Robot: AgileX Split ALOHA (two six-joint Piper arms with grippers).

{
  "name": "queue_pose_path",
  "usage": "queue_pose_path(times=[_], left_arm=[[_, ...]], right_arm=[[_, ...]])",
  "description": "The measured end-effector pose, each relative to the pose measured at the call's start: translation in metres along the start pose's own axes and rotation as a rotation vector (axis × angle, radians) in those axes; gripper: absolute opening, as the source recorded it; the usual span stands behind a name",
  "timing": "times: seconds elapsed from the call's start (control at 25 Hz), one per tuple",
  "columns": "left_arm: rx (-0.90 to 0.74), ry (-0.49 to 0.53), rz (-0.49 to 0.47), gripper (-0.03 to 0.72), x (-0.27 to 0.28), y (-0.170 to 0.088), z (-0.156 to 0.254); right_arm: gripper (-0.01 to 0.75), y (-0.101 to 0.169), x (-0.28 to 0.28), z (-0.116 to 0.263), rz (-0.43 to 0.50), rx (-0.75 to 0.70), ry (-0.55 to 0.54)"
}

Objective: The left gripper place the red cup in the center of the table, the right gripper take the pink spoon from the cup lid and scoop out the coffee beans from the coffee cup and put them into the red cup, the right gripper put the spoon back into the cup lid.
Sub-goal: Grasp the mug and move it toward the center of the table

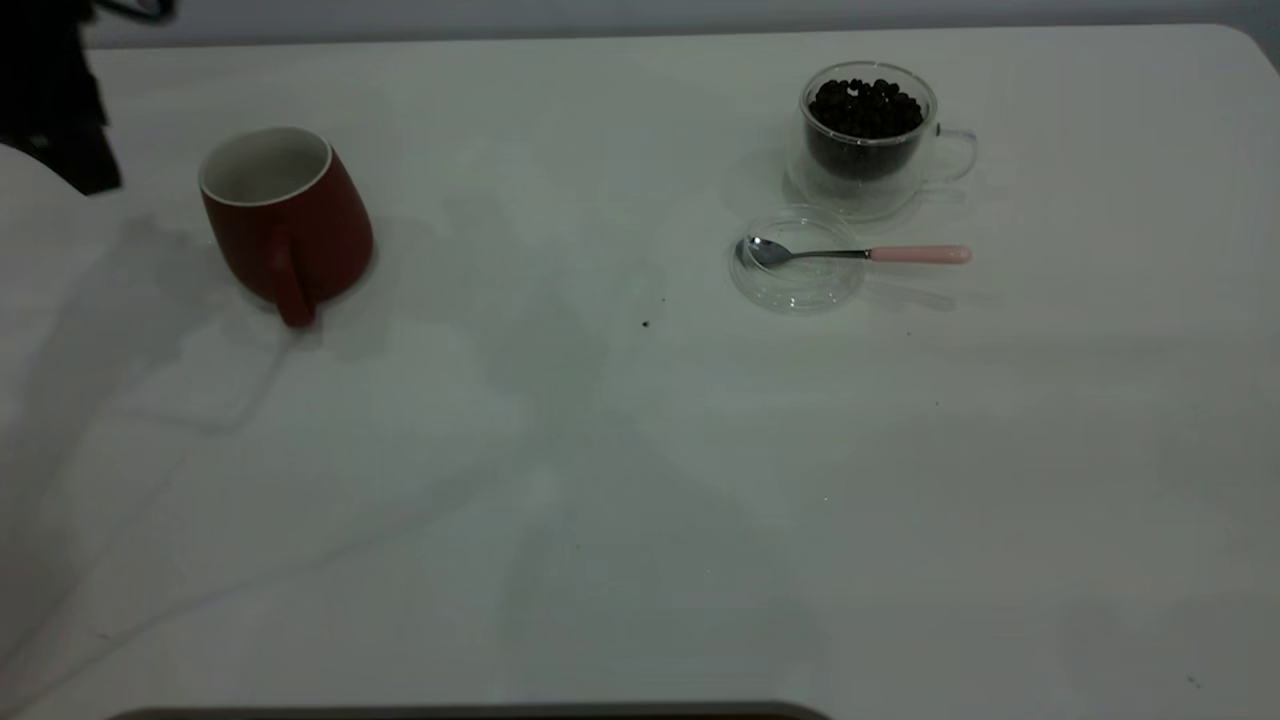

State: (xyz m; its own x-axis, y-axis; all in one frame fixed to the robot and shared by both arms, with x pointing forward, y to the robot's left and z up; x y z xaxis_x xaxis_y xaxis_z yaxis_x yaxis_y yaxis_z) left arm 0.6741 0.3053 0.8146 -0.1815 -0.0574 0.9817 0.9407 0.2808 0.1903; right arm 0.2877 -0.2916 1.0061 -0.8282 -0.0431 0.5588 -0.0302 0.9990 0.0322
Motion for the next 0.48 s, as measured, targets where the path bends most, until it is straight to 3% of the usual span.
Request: queue_pose_path(times=[0.28,0.48], left_arm=[[-0.216,0.031,-0.059,0.586,-0.034,-0.007,-0.035],[-0.291,-0.007,-0.113,0.586,-0.042,-0.012,-0.067]], right_arm=[[0.573,0.000,0.000,0.000,-0.001,0.000,0.000],[0.573,0.000,0.000,0.000,-0.001,0.000,-0.001]])
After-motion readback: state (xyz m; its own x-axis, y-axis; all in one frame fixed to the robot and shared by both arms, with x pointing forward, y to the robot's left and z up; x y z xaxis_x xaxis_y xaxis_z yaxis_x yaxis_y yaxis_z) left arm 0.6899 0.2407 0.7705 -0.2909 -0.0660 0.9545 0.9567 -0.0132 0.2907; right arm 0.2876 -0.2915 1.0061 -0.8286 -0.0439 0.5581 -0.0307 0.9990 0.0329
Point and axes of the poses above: a point on each arm's last joint axis where the gripper is mounted, x pointing back along that axis away from the gripper, y along the wrist's bending axis when the last joint is at zero, z = x × y, the point moved 6 cm from there along -x, pointing out along that axis toward the gripper, and after that the axes turned 5 degrees about -x, right-handed, at the moved point
